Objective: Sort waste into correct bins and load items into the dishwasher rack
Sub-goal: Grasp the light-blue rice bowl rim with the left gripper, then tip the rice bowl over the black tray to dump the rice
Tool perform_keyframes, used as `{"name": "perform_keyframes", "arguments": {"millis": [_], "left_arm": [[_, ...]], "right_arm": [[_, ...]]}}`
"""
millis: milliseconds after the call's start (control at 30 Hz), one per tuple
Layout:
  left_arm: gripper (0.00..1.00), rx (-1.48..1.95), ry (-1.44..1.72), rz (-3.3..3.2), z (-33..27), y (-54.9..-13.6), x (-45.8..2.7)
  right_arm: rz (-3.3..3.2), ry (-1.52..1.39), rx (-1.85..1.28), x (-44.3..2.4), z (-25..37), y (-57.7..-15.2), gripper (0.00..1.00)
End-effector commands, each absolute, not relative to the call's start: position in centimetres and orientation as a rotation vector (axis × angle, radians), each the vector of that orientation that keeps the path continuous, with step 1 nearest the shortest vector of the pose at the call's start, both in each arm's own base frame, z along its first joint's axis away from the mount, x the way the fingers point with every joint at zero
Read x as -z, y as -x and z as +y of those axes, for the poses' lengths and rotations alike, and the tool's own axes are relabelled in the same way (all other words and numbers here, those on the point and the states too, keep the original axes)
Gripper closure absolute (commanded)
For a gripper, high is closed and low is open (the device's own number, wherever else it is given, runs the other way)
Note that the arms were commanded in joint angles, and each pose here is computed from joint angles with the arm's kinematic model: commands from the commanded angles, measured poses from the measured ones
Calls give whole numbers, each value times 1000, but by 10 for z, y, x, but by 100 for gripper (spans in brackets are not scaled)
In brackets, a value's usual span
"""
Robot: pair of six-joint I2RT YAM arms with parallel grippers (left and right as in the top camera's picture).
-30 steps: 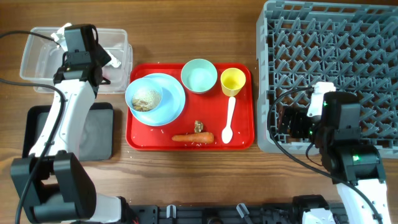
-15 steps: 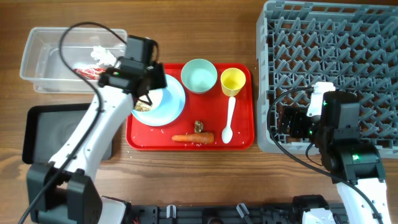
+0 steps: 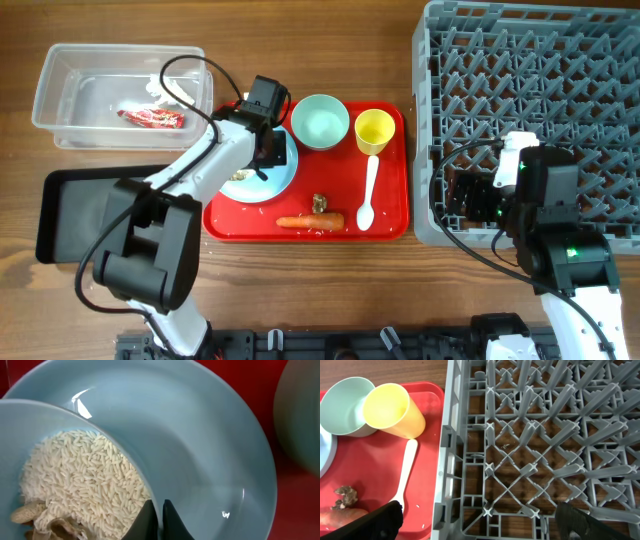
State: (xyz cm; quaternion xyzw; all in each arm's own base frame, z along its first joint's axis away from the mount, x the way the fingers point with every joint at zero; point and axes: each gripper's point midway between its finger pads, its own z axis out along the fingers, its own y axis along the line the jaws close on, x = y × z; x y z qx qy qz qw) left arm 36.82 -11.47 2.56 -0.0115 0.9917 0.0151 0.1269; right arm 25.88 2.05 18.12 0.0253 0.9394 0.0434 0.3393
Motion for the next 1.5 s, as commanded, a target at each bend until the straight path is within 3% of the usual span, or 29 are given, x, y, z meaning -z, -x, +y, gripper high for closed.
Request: {"name": "perform_keyframes", "arguments": {"millis": [0,333,467,800,1133,1467], "left_arm": [[96,-25,34,2881,-116,-366,-33],[96,-9,39,2851,-101,-326,-107],[96,30,216,2874,-87,-313,-117],[96,626,390,2843,-35,-315,-130],[96,1199,712,2397,46,-312,-143],[96,1517,789,1945,87,-297,-146]], "right_arm": [[2423,-56,-92,-191,19,-262,0],[2423,-55,-91,-191,19,-262,0],[2423,-55,-91,-191,19,-262,0],[2423,-55,-91,-191,19,-262,0],[2423,-56,-92,-191,19,-262,0],[2423,-56,-91,-191,19,-262,0]]}}
